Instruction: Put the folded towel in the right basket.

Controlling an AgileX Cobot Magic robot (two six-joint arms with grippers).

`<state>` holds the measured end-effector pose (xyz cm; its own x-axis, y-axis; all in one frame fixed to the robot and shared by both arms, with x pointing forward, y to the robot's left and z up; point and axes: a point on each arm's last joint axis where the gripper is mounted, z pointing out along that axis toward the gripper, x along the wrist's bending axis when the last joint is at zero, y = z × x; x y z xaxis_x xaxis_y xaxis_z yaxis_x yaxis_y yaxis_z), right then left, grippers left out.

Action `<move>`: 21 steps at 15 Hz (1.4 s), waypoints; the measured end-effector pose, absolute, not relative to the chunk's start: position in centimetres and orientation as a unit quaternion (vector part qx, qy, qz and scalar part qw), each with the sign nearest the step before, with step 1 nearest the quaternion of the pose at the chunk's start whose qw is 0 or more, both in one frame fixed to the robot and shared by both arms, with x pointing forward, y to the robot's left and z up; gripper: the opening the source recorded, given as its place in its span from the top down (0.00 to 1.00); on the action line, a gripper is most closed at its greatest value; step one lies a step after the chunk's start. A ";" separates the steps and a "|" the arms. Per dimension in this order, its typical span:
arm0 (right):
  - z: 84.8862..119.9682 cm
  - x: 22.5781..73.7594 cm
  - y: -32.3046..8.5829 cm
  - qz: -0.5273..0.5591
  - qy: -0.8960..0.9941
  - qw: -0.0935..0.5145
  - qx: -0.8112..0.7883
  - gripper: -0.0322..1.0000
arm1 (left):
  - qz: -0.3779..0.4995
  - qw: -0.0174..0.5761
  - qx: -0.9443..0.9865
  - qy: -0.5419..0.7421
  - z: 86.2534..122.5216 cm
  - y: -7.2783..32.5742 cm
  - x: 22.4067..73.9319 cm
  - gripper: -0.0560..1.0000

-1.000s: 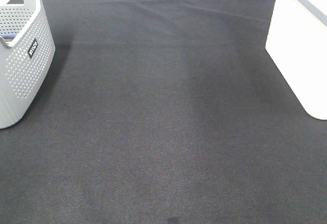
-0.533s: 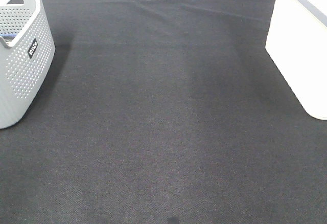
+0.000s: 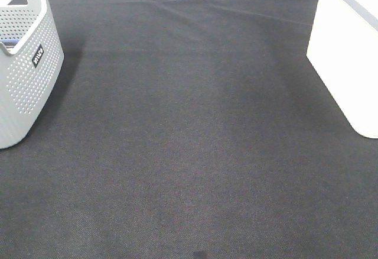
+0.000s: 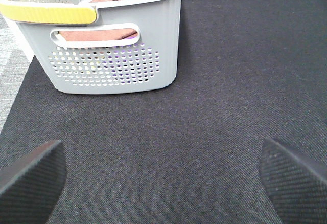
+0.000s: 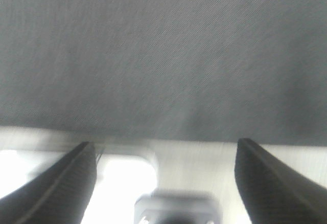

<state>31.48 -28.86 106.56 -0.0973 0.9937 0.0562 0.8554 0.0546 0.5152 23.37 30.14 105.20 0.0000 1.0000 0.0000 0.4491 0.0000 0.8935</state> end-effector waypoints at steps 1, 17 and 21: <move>106.6 31.5 -28.9 0.216 0.708 0.160 0.653 0.28 | 0.371 0.371 0.602 0.602 105.2 30.1 23.4 0.02; 105.4 24.8 -29.3 0.356 0.652 0.322 0.587 0.28 | 0.371 0.371 0.602 0.602 105.2 30.1 23.4 0.02; 105.4 24.2 -29.3 0.362 0.635 0.340 0.592 0.28 | 0.371 0.371 0.602 0.602 105.2 30.1 23.4 0.02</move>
